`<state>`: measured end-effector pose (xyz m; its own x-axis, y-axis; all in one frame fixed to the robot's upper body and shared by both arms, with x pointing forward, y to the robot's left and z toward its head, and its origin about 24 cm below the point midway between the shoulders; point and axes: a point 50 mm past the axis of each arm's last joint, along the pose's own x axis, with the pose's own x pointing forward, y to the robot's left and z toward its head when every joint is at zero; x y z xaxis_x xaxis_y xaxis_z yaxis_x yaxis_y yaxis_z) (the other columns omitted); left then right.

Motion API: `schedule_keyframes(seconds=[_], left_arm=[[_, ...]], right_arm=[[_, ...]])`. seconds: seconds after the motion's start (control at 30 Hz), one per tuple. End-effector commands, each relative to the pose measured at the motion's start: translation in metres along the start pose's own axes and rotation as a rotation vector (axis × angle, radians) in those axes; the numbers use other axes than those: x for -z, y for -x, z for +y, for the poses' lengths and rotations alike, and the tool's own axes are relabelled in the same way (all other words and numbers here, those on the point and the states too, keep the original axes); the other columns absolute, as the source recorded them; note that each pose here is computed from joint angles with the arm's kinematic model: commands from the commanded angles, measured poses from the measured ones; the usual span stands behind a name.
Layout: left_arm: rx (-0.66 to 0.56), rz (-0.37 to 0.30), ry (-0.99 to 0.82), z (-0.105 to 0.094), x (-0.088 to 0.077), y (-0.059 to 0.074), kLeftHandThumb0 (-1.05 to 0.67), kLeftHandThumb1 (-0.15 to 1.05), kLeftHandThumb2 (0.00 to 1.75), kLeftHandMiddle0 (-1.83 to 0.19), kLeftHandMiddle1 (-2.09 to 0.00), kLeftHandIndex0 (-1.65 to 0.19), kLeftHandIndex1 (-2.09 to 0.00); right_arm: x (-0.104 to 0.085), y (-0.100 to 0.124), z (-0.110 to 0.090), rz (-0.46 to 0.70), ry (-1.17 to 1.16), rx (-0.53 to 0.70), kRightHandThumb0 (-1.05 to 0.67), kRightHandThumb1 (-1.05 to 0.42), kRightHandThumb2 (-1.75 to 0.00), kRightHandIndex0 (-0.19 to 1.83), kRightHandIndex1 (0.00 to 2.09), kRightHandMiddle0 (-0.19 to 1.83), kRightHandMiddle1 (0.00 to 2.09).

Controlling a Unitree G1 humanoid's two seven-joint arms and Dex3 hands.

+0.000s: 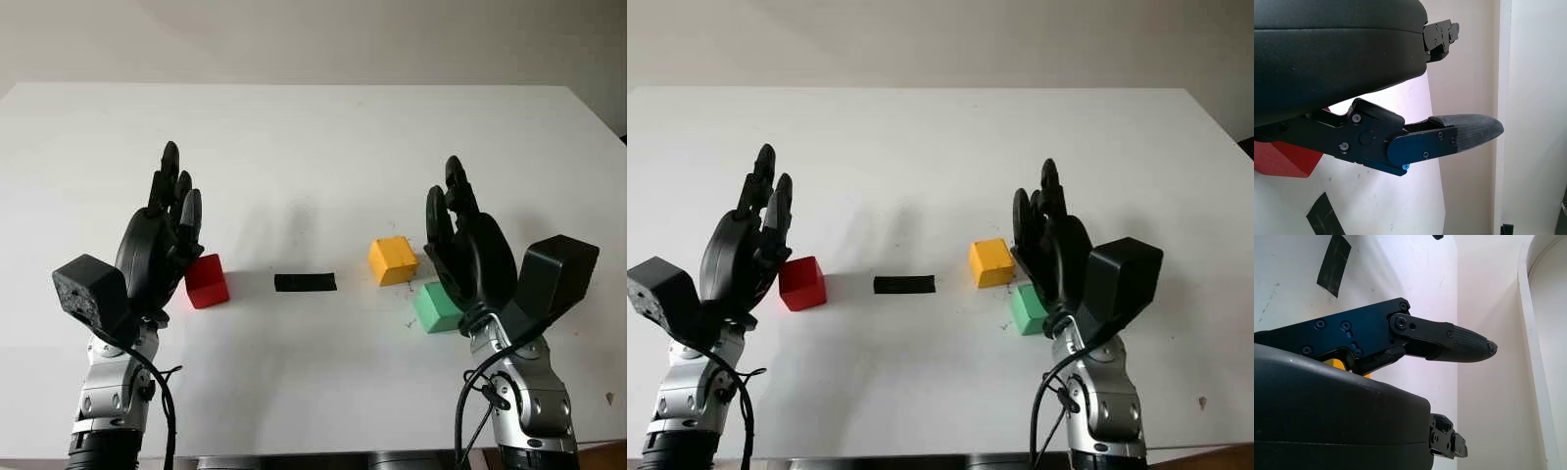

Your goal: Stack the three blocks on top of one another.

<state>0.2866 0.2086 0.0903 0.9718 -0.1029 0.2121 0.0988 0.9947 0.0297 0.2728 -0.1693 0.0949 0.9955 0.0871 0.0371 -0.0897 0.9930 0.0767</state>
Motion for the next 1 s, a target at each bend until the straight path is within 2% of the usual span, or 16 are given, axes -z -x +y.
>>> schedule_keyframes(seconds=[0.0, 0.1, 0.3, 0.43, 0.57, 0.83, 0.97], left_arm=[[-0.002, -0.043, -0.033, 0.005, -0.012, -0.001, -0.79, 1.05, 0.54, 0.19, -0.05, 0.19, -0.04], [-0.047, -0.078, -0.201, 0.008, -0.026, 0.000, -0.77, 1.05, 0.50, 0.12, -0.08, 0.15, -0.06], [-0.131, -0.124, -0.592, 0.015, -0.059, 0.004, -0.79, 1.05, 0.41, -0.21, -0.09, -0.14, -0.13], [-0.088, -0.079, -0.855, 0.017, -0.084, 0.009, -0.85, 1.05, 0.29, -0.16, -0.04, -0.29, -0.14], [-0.022, -0.001, -1.024, 0.018, -0.102, 0.012, -0.88, 1.05, 0.22, -0.09, -0.03, -0.30, -0.10], [0.107, 0.106, -1.273, 0.019, -0.114, 0.010, -0.88, 1.04, 0.10, -0.06, -0.05, -0.36, -0.09], [0.177, 0.125, -1.386, 0.020, -0.115, 0.007, -0.89, 1.03, 0.07, -0.10, -0.07, -0.42, -0.11]], right_arm=[[-0.008, -0.003, 0.002, -0.042, 0.009, -0.008, -0.67, -1.05, -0.60, -0.19, 0.00, -0.19, 0.03], [-0.009, -0.002, 0.001, -0.047, 0.015, -0.013, -0.67, -1.05, -0.61, -0.19, 0.00, -0.19, 0.03], [-0.009, -0.002, 0.003, -0.047, 0.013, -0.006, -0.68, -1.05, -0.60, -0.19, 0.01, -0.18, 0.04], [-0.008, -0.002, 0.004, -0.038, 0.001, -0.012, -0.67, -1.05, -0.61, -0.19, 0.00, -0.19, 0.03], [-0.007, -0.001, 0.005, -0.037, -0.006, -0.014, -0.65, -1.05, -0.61, -0.19, 0.00, -0.19, 0.04], [-0.008, -0.001, 0.006, -0.034, 0.001, -0.016, -0.66, -1.05, -0.61, -0.19, 0.00, -0.19, 0.02], [-0.008, -0.001, 0.006, -0.030, 0.002, -0.017, -0.65, -1.05, -0.61, -0.19, 0.00, -0.19, 0.03]])
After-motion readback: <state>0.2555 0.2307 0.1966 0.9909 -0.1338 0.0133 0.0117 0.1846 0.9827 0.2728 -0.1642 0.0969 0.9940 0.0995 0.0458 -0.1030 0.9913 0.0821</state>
